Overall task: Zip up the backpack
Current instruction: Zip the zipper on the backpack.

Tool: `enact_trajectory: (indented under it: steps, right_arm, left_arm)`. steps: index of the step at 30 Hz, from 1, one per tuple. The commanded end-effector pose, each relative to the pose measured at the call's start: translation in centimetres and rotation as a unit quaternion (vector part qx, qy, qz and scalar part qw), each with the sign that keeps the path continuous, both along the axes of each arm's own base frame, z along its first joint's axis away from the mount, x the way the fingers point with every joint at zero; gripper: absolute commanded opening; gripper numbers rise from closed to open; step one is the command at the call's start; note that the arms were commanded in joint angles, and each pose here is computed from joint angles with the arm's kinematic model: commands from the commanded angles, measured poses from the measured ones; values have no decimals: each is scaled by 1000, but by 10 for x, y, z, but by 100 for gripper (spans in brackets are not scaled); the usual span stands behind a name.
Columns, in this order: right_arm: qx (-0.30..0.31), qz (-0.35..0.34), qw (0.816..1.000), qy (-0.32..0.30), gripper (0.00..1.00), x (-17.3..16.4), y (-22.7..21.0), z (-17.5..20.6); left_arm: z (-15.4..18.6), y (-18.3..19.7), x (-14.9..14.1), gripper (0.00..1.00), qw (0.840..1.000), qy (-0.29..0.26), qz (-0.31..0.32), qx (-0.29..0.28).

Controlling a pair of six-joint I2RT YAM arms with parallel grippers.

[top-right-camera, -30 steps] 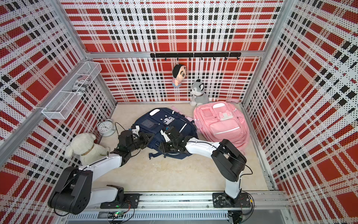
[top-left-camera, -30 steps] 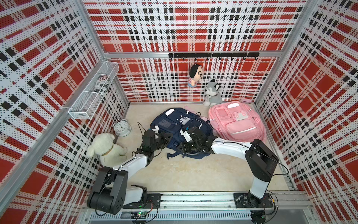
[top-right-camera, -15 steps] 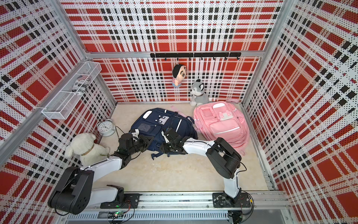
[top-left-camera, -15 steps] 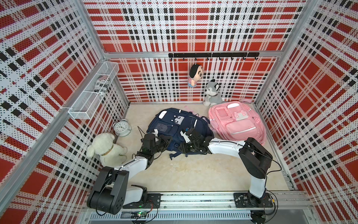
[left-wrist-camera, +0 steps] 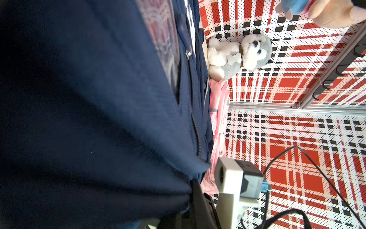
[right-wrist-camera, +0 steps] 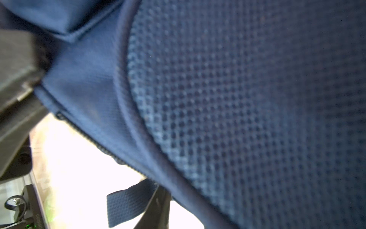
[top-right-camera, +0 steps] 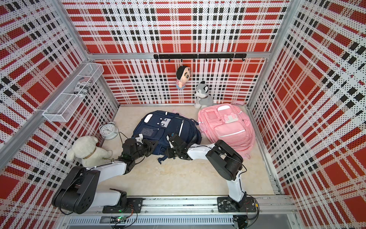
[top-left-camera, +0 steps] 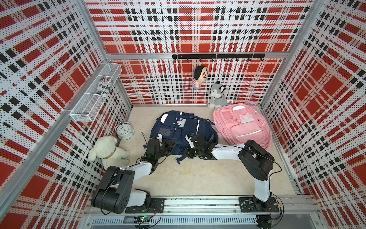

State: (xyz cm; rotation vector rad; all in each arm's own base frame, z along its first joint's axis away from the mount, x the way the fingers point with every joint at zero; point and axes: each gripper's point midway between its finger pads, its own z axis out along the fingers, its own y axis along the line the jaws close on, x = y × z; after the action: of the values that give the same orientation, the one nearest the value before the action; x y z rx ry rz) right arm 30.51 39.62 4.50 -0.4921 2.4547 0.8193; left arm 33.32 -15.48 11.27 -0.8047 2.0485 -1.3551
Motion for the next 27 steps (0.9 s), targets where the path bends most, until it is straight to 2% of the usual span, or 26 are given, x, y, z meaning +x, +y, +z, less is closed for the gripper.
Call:
enact_trajectory:
  steps: [1, 15, 27]
  right_arm:
    - [-25, -33, 999, -4, 25, 15, -17, -23]
    - [-25, -16, 1000, 3, 0, 4, -22, -14]
    - [-64, 15, 998, 23, 0, -14, -35, -11]
  left_arm:
    - [43, -33, -13, 0, 992, -75, -88, -45]
    - [24, -27, -12, 0, 994, -60, -85, -29]
    - [2, -2, 1, 0, 997, -43, -59, 7]
